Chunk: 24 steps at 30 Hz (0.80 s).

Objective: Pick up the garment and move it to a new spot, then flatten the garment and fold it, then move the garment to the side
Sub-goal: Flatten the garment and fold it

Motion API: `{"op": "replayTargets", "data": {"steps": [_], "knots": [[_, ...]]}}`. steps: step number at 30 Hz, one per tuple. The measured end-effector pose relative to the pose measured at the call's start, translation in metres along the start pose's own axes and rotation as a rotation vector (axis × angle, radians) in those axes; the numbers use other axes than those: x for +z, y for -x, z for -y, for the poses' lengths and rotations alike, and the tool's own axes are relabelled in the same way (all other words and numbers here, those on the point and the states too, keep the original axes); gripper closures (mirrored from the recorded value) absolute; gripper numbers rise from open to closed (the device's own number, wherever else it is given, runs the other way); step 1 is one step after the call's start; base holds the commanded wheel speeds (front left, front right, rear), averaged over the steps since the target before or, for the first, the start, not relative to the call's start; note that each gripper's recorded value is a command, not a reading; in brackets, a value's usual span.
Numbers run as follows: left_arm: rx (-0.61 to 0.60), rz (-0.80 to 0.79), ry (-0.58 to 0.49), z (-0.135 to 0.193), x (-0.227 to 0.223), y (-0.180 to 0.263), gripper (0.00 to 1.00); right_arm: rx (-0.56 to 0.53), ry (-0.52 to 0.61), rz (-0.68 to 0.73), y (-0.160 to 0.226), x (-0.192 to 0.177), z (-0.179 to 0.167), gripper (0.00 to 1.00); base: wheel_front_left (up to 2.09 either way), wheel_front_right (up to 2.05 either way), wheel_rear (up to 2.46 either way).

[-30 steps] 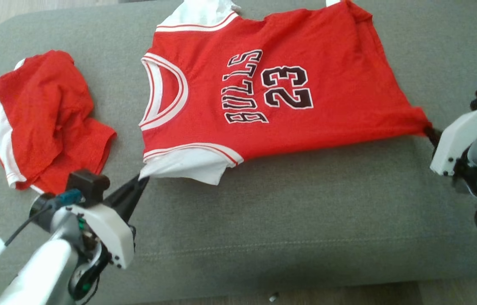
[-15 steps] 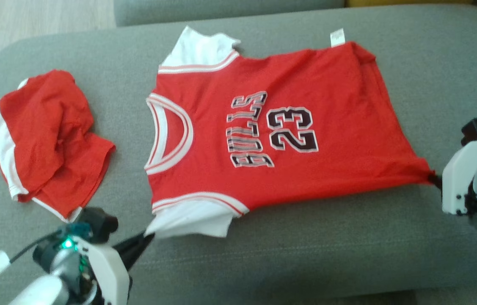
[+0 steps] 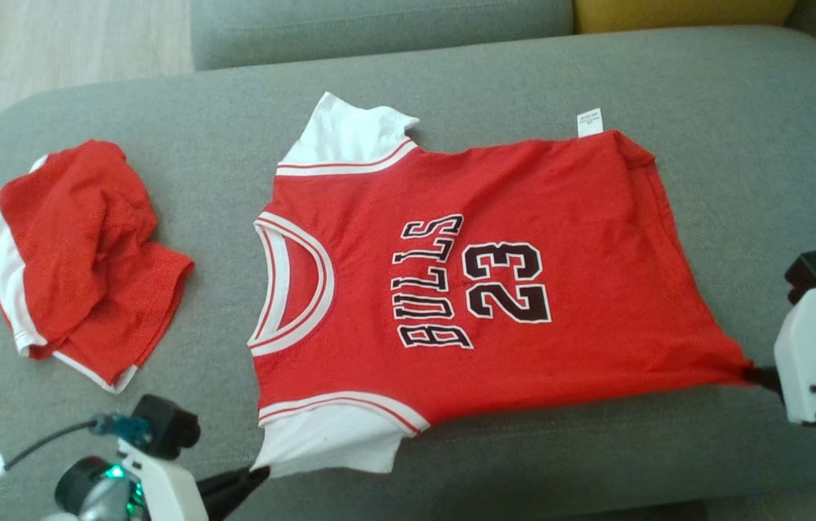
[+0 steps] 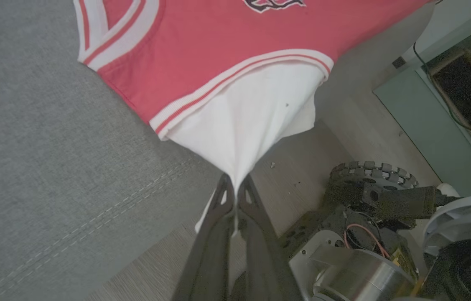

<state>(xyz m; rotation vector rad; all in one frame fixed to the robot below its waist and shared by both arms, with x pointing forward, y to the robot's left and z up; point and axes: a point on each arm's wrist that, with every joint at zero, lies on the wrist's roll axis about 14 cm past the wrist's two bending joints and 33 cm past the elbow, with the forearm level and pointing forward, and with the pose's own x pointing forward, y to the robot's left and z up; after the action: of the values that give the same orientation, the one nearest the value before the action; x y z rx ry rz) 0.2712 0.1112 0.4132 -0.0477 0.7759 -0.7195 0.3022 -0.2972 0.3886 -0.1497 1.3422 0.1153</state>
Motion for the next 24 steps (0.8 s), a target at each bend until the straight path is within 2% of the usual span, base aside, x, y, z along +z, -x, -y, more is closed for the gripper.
{"op": "replayTargets", "data": {"steps": [7, 11, 16, 24], "knots": [[0.022, 0.050, 0.014, -0.013, 0.023, -0.002, 1.00, 0.007, -0.002, 0.040, 0.008, 0.016, 0.003, 1.00, 0.00, 0.00, 0.00], [0.046, 0.112, 0.013, -0.026, 0.052, -0.006, 1.00, 0.004, 0.001, 0.025, 0.006, 0.022, 0.005, 1.00, 0.00, 0.00, 0.00], [0.053, 0.164, -0.018, -0.036, 0.084, -0.011, 1.00, -0.008, 0.005, 0.062, 0.010, 0.047, 0.007, 1.00, 0.00, 0.00, 0.00], [0.064, 0.172, -0.023, -0.052, 0.106, -0.030, 1.00, -0.033, 0.013, 0.099, 0.005, 0.083, 0.007, 1.00, 0.00, 0.00, 0.00]]}}
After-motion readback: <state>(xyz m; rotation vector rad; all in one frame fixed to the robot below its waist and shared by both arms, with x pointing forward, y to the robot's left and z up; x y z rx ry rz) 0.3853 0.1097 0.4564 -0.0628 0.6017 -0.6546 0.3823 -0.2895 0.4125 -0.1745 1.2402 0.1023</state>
